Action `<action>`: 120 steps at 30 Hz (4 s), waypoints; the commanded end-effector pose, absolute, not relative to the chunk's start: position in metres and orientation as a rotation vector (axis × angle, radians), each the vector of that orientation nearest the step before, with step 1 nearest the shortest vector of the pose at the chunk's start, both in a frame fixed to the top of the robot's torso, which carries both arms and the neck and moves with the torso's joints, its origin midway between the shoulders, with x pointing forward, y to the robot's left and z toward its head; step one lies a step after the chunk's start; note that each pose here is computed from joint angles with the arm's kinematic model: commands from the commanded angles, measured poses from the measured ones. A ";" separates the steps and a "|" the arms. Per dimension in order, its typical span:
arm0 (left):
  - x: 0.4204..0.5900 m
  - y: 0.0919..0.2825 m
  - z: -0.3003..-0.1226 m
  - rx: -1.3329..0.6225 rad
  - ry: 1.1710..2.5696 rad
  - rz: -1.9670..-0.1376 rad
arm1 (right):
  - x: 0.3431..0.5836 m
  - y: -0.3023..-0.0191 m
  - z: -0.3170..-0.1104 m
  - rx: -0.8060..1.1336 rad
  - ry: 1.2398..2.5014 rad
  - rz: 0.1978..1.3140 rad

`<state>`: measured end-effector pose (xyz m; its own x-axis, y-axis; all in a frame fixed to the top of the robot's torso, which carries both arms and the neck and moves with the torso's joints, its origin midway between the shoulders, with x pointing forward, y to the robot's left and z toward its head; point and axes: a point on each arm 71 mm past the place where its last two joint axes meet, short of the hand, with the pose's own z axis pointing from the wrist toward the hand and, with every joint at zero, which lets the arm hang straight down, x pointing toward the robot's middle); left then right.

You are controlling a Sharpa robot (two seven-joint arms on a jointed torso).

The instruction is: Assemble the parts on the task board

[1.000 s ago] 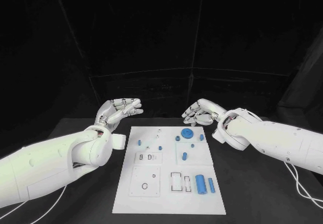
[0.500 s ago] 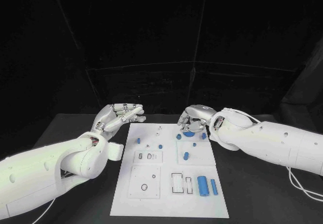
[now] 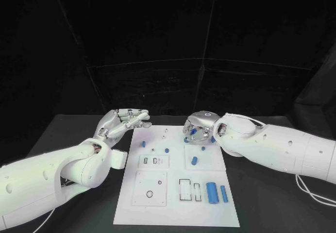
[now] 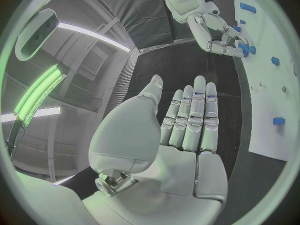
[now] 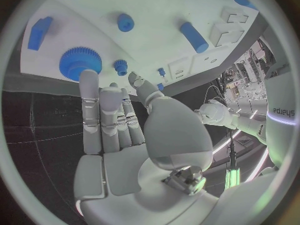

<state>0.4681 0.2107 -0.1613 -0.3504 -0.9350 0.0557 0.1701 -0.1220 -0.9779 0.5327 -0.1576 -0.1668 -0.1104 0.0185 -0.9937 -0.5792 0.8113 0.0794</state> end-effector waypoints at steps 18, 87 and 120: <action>0.471 0.213 -0.158 -0.924 1.269 -1.626 | 0.537 -0.152 -0.172 -0.502 1.676 0.470; 0.475 0.208 -0.157 -0.922 1.278 -1.632 | 0.560 -0.094 -0.156 -0.351 1.475 0.561; 0.477 0.209 -0.157 -0.922 1.279 -1.628 | 0.562 -0.090 -0.158 -0.356 1.508 0.525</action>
